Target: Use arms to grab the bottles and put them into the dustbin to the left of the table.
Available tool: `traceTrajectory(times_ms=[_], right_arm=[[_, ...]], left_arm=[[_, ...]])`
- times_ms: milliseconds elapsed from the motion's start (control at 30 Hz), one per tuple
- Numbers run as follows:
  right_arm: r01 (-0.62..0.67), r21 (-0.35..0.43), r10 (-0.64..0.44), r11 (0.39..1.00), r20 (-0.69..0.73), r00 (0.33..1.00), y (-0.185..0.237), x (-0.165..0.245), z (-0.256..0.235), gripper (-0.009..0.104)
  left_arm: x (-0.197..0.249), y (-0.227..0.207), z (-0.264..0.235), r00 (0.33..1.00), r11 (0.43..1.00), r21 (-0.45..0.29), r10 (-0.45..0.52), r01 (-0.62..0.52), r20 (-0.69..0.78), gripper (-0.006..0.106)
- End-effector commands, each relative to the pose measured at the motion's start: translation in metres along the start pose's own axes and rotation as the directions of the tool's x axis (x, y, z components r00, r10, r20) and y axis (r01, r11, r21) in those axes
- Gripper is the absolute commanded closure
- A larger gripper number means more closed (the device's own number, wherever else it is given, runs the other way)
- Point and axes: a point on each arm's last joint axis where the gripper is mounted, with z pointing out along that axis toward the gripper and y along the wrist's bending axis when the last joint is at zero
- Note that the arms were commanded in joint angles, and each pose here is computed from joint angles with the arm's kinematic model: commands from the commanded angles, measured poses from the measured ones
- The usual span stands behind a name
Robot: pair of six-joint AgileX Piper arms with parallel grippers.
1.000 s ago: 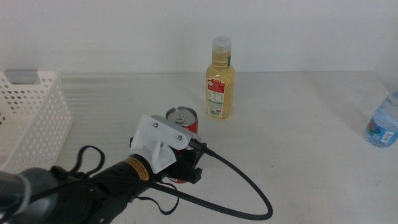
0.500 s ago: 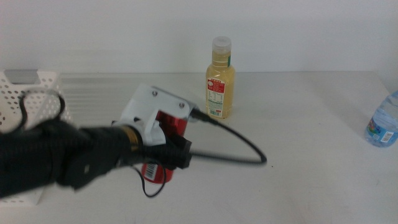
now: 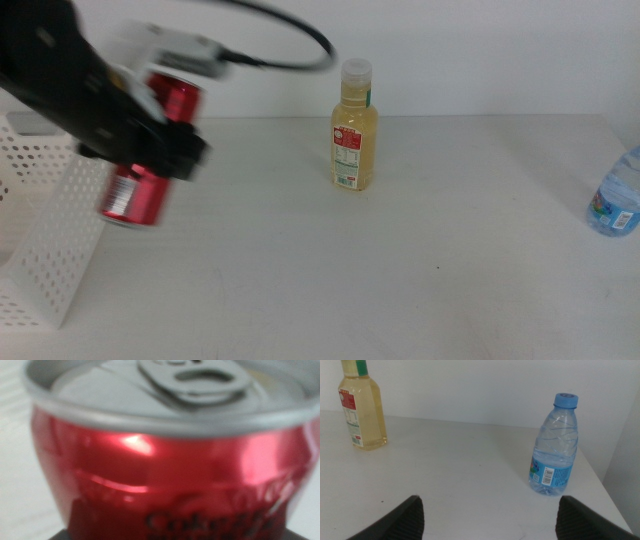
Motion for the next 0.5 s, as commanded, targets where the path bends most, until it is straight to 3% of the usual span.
traceTrajectory(times_ms=[0,233,467], right_arm=[[0.013,0.014,-0.015,1.0,0.107,0.994,-0.001,-0.011,-0.003,0.019],[0.013,0.014,-0.015,1.0,0.107,0.994,-0.001,-0.011,-0.003,0.019],[0.013,0.014,-0.015,1.0,0.107,0.994,-0.001,-0.011,-0.003,0.019]], left_arm=[[-0.011,0.024,-0.038,0.997,0.998,-0.047,-0.037,0.04,0.062,0.099],[-0.007,0.091,-0.063,0.989,0.975,-0.168,-0.146,0.145,0.008,0.099],[0.002,0.147,-0.064,0.964,0.944,-0.239,-0.253,0.227,-0.083,0.1]])
